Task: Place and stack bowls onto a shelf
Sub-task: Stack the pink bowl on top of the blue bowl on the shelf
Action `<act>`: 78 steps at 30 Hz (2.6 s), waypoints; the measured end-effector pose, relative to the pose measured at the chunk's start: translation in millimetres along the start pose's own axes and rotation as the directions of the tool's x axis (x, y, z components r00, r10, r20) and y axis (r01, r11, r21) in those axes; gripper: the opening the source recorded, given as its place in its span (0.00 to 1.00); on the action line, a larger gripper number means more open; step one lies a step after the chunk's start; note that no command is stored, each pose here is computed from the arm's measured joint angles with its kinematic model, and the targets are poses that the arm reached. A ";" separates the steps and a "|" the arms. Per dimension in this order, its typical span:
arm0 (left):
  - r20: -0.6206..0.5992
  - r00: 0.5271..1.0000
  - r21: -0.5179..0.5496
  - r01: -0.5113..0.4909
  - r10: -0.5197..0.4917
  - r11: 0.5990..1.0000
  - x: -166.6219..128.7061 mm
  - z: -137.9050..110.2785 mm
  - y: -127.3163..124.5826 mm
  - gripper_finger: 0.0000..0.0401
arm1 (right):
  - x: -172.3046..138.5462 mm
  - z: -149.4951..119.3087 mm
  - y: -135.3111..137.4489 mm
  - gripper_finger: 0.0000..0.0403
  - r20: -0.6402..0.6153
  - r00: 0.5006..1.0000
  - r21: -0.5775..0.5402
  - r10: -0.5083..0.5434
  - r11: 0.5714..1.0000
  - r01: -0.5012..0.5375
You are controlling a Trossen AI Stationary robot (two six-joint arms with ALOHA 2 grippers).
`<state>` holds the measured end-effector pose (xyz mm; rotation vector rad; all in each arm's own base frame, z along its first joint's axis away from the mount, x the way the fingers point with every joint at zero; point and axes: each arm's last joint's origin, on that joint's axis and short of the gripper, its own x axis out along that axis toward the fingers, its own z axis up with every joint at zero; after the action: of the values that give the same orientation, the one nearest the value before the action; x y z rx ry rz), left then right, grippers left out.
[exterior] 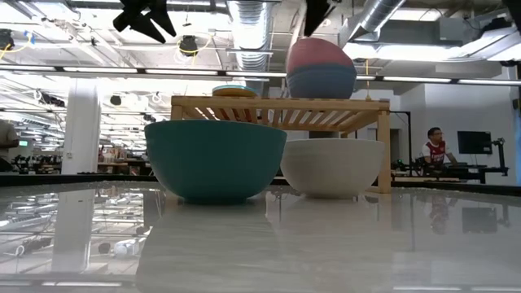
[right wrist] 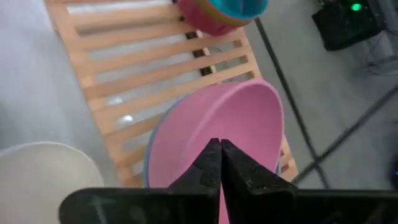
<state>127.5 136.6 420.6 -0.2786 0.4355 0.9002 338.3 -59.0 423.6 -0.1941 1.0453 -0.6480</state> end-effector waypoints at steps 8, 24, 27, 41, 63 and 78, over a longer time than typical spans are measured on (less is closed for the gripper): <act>0.000 1.000 0.000 0.000 0.000 1.000 0.0 0.0 0.0 0.48 | 30.1 -0.3 27.7 0.05 -0.144 0.988 -0.125 -0.060 0.991 0.042; 0.003 1.000 0.000 0.001 -0.001 1.000 0.0 0.3 -0.1 0.48 | 2.4 10.0 11.6 0.04 0.067 0.982 -0.040 -0.176 0.983 0.179; 0.003 1.000 0.000 0.001 -0.001 1.000 0.0 0.3 -0.1 0.48 | 7.4 9.0 13.7 0.06 0.045 0.984 -0.053 -0.175 0.983 0.177; 0.003 1.000 0.000 0.001 -0.001 1.000 0.0 0.3 0.0 0.48 | 32.1 5.3 26.0 0.07 0.003 0.993 -0.103 -0.117 0.988 0.116; 0.003 1.000 -0.007 0.001 -0.001 1.000 0.0 0.2 -0.1 0.48 | 52.3 7.4 18.8 0.05 -0.026 0.993 -0.164 -0.114 0.981 0.108; 0.002 1.000 -0.007 0.001 -0.001 1.000 0.1 0.2 -0.1 0.48 | 40.4 17.6 16.4 0.04 0.060 0.993 -0.151 -0.104 0.982 0.112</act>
<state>127.6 136.7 420.8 -0.2840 0.4303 0.9011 373.6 -72.1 395.3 -0.4032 1.0401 -0.6566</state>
